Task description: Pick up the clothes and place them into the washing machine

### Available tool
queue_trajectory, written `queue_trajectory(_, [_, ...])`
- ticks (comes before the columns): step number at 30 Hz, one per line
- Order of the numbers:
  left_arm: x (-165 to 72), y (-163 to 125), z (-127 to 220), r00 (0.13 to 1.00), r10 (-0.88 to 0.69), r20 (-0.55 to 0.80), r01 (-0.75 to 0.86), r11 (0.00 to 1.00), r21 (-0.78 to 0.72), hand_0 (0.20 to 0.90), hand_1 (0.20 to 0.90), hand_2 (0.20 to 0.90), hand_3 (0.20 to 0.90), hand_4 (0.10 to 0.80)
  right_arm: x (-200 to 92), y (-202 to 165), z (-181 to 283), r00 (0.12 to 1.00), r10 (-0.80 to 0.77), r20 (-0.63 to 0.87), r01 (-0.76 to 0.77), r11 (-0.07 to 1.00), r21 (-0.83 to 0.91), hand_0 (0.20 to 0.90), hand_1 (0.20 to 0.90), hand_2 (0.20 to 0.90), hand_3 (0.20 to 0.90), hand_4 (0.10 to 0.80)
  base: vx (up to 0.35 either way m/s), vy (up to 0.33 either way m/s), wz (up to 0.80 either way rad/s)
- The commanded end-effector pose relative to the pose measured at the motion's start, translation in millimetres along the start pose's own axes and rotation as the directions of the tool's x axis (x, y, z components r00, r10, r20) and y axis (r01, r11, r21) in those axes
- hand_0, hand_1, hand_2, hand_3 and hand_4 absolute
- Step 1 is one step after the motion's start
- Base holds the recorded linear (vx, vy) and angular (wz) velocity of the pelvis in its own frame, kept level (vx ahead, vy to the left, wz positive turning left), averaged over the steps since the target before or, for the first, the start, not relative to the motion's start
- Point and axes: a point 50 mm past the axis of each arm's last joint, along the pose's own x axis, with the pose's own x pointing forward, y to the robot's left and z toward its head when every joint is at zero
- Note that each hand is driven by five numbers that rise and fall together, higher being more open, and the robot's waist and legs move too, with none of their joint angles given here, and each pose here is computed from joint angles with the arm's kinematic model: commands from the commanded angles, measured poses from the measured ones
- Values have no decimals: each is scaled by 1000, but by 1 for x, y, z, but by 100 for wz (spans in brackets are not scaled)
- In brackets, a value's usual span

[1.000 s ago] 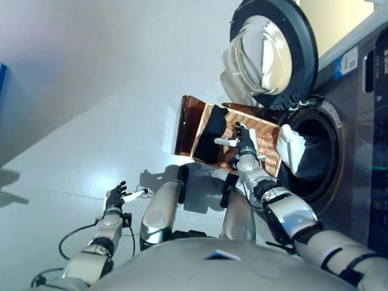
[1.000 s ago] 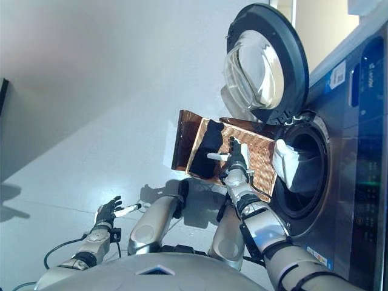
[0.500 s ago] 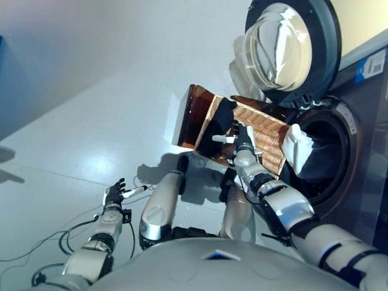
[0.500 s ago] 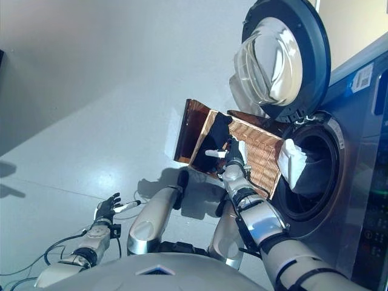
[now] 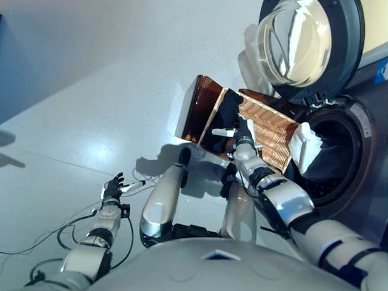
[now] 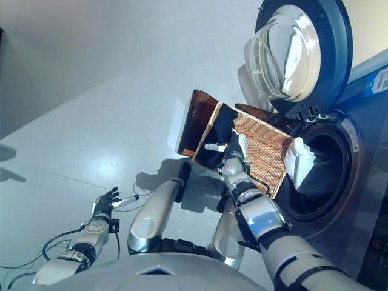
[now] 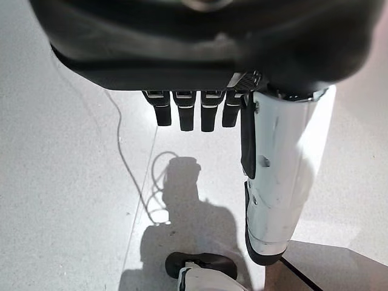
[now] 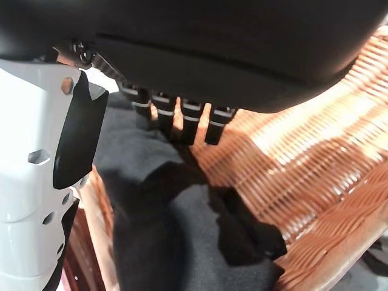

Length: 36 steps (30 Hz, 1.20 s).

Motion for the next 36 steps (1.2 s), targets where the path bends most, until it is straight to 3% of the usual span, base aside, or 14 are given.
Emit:
queue_trajectory(1, [0,32,-8,994,106,-13,-105,994,38,900,900,900,900,800,6,-6,30,996,-41,78,42,999,-3,900,900,900,900,800,3,-1,5])
queue_trajectory(36, [-2,29,-14,997,72,-37,-70,996,53,900,900,900,900,800,7,1,65,988,-37,150,29,998,61,900,900,900,900,800,-6,-8,1])
